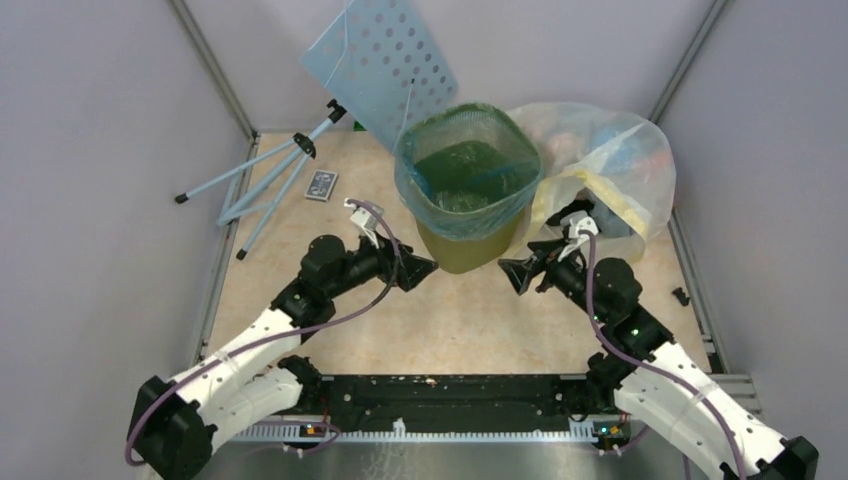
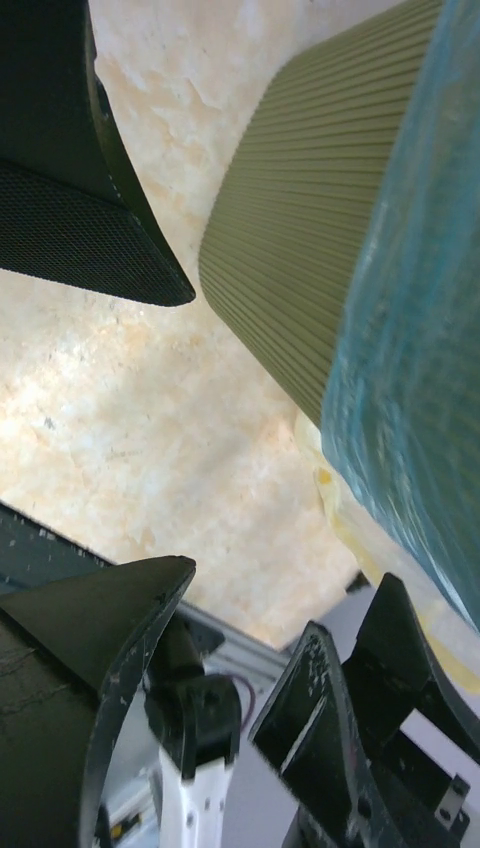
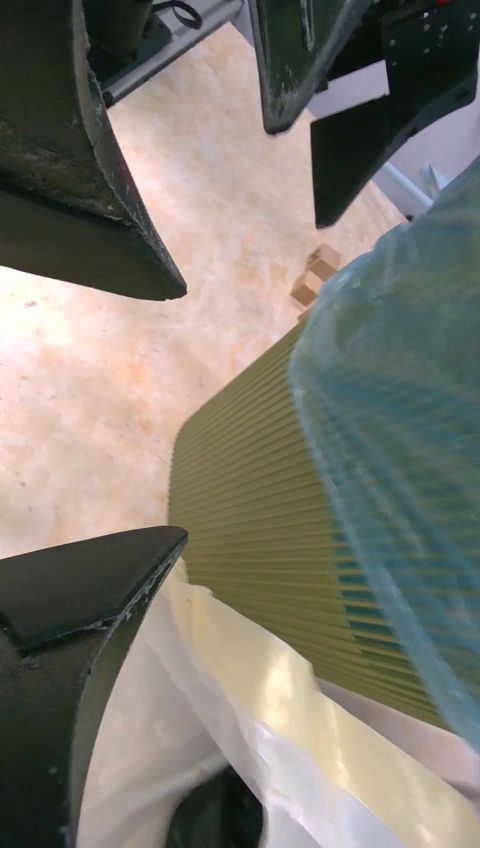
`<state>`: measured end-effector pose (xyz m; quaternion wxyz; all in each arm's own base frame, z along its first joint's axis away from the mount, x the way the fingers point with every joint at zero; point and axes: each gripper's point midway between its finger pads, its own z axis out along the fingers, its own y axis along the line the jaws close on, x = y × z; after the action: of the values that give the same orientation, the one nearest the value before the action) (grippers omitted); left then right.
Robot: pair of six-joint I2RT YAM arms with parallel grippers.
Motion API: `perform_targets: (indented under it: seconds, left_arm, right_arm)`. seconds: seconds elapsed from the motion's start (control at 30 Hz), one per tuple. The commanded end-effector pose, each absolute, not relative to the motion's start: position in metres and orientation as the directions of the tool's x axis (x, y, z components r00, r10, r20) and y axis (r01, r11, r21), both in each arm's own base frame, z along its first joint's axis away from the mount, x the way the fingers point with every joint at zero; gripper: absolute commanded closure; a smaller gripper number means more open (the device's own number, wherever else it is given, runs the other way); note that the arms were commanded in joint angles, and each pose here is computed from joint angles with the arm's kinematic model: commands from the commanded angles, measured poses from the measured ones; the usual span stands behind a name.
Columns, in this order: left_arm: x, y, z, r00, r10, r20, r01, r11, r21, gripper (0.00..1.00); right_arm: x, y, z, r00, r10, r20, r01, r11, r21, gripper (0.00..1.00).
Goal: Put the trash bags into the trash bin
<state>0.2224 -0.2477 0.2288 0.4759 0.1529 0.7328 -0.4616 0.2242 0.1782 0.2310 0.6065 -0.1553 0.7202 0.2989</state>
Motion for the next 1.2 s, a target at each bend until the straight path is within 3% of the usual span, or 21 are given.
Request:
perform_targets:
  seconds: [0.0,0.17,0.3,0.53,0.97,1.17]
  left_arm:
    - [0.251,-0.253,0.218,-0.364,-0.251,-0.897,0.66,0.61,-0.439,0.01]
    - [0.271,-0.274,0.219,-0.304,-0.277,-0.912,0.69,0.596,-0.411,0.01]
    - [0.308,-0.283,0.217,-0.294,-0.289,-0.911,0.627,0.661,-0.412,0.01]
    - [0.367,-0.275,0.213,-0.297,-0.302,-0.906,0.551,0.721,-0.421,0.01]
    - [0.297,-0.194,0.189,-0.284,-0.228,-0.931,0.427,0.839,-0.336,0.01]
    - [0.268,-0.178,0.197,-0.309,-0.267,-0.913,0.408,0.83,-0.381,0.01]
  right_arm:
    - [0.23,0.194,0.254,-0.131,0.302,-0.944,-0.644,0.698,0.312,0.18]
    - [0.259,0.205,0.245,-0.096,0.256,-0.962,-0.63,0.733,0.258,0.19]
    - [0.294,0.212,0.247,-0.054,0.218,-0.974,-0.587,0.783,0.208,0.19]
    - [0.346,0.225,0.244,-0.132,0.265,-0.955,-0.555,0.779,0.293,0.18]
    - [0.261,0.17,0.212,-0.067,0.147,-0.987,-0.558,0.814,0.159,0.17]
    - [0.229,0.149,0.197,-0.076,0.223,-0.972,-0.528,0.818,0.229,0.17]
